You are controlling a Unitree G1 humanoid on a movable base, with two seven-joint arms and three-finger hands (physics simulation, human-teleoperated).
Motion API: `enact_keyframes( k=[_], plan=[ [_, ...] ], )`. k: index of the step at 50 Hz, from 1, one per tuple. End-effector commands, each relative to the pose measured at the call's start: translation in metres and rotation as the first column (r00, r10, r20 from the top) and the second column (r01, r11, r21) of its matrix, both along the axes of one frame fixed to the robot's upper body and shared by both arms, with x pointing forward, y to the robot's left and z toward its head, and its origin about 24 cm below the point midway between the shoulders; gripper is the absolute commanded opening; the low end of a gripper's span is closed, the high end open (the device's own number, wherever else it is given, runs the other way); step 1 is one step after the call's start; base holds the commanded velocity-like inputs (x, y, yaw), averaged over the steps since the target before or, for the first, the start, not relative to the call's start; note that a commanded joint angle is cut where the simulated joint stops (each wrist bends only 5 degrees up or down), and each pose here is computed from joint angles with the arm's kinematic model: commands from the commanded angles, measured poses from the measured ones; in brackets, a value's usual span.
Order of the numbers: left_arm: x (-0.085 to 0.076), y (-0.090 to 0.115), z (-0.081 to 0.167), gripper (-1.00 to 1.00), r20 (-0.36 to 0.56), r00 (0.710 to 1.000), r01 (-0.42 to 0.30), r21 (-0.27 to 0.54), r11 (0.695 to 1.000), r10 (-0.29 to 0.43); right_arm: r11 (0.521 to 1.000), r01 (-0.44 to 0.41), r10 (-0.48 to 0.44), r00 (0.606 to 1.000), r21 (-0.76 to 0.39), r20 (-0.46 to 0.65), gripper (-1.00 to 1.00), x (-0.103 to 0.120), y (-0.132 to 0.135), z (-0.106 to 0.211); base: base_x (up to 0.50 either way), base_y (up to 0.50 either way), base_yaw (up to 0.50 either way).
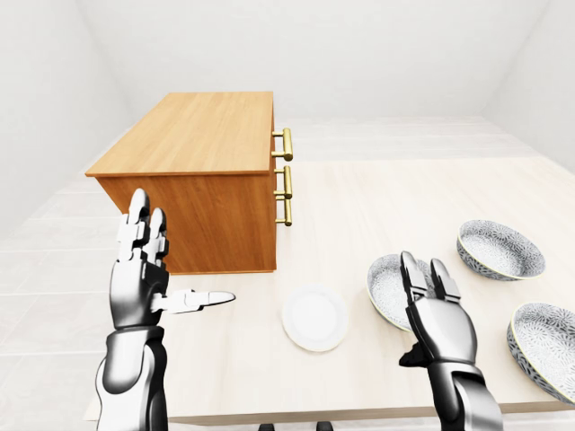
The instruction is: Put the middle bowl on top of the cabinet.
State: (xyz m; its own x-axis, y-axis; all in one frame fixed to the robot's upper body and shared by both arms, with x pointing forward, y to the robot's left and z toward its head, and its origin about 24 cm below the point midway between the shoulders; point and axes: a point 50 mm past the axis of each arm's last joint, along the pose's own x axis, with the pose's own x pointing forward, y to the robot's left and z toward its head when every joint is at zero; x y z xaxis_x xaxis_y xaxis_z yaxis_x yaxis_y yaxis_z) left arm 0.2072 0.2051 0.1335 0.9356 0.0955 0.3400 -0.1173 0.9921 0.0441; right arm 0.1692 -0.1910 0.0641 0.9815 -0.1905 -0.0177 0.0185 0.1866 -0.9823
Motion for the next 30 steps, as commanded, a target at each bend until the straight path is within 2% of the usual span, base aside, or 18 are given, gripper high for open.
enact_keyframes(
  k=[1,30],
  plan=[
    [-0.002,-0.003,0.004,1.0,0.02,1.0,0.018,-0.009,1.0,-0.018,1.0,0.018,-0.018,1.0,-0.014,-0.021,1.0,0.001,-0.003,-0.005,0.0,0.0,0.0],
    [-0.003,-0.001,0.007,1.0,0.035,0.999,0.015,-0.012,1.0,-0.014,0.998,0.045,-0.047,0.998,-0.035,-0.037,1.0,0.011,-0.011,-0.014,0.0,0.0,0.0]
  ],
)
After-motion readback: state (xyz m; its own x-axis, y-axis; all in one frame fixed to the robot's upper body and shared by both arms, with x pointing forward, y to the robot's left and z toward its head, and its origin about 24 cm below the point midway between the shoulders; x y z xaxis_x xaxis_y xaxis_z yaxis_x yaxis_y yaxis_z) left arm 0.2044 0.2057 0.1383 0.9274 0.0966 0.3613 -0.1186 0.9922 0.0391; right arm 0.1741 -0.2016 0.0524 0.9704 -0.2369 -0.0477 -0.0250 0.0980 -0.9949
